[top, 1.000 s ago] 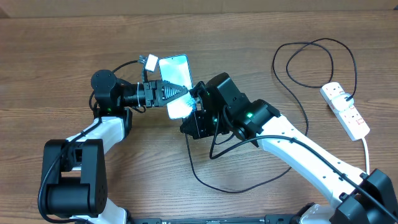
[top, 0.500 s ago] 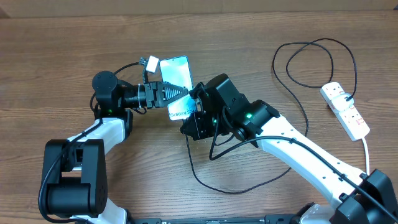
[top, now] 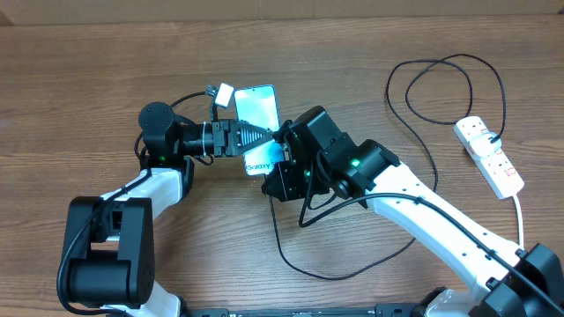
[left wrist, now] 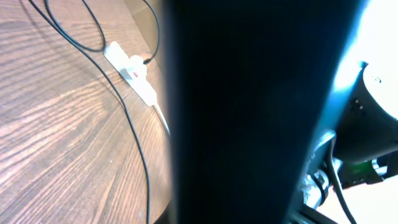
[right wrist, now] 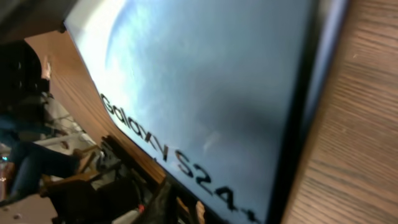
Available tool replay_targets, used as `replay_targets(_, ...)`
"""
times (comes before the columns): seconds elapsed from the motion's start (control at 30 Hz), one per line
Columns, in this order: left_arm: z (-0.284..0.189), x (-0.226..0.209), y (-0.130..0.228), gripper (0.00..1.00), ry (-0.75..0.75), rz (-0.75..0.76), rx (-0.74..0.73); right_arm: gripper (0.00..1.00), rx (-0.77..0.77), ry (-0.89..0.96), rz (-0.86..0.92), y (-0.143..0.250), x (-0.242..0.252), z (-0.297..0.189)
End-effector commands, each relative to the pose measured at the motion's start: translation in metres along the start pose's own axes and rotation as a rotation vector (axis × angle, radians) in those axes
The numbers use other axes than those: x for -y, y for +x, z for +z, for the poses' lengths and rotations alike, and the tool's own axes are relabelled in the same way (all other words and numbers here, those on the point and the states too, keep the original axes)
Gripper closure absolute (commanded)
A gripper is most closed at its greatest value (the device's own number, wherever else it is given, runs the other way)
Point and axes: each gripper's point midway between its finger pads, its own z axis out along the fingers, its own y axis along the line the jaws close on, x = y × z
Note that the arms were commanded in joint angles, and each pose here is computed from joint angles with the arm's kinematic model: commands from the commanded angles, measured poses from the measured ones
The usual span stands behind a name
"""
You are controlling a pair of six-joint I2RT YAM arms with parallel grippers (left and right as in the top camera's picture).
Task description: Plug charger to phone and switch on socket
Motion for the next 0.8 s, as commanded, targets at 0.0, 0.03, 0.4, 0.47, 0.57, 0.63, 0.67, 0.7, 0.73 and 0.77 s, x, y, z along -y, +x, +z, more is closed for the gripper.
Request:
replay_targets(0.0, 0.003, 0.008, 0.018, 0.96, 0.042, 0.022, -0.096, 0.81, 0.108, 0.028, -0.022, -0.020, -0.004, -0.026)
replay_targets(0.03, 0.003, 0.008, 0.018, 0.96, 0.041, 0.022, -0.094, 0.77, 0.116, 0.023, -0.027, -0.020, -0.006, -0.029)
replay_targets(0.4, 0.008, 0.007, 0.018, 0.96, 0.040, 0.043, -0.088, 0.41, 0.297, 0.193, -0.039, -0.029, 0.010, -0.078)
replay_targets(0.47, 0.013, 0.004, 0.016, 0.96, 0.032, 0.035, -0.071, 0.35, 0.331, 0.251, -0.033, -0.026, 0.018, -0.092)
replay_targets(0.57, 0.025, -0.012, 0.016, 0.96, -0.011, 0.008, -0.029, 0.26, 0.377, 0.317, -0.028, -0.018, 0.026, -0.116)
replay_targets(0.63, 0.031, -0.028, 0.017, 0.96, -0.065, -0.030, 0.001, 0.21, 0.400, 0.341, -0.027, -0.012, 0.028, -0.129)
replay_targets(0.67, 0.034, -0.038, 0.019, 0.96, -0.103, -0.051, 0.015, 0.19, 0.410, 0.346, -0.027, -0.009, 0.029, -0.136)
replay_targets(0.7, 0.035, -0.051, 0.021, 0.96, -0.152, -0.081, 0.033, 0.17, 0.420, 0.347, -0.028, -0.006, 0.028, -0.141)
replay_targets(0.73, 0.036, -0.063, 0.023, 0.96, -0.206, -0.112, 0.051, 0.16, 0.428, 0.345, -0.030, -0.004, 0.027, -0.146)
replay_targets(0.77, 0.037, -0.073, 0.026, 0.96, -0.254, -0.140, 0.062, 0.15, 0.436, 0.340, -0.032, -0.001, 0.026, -0.151)
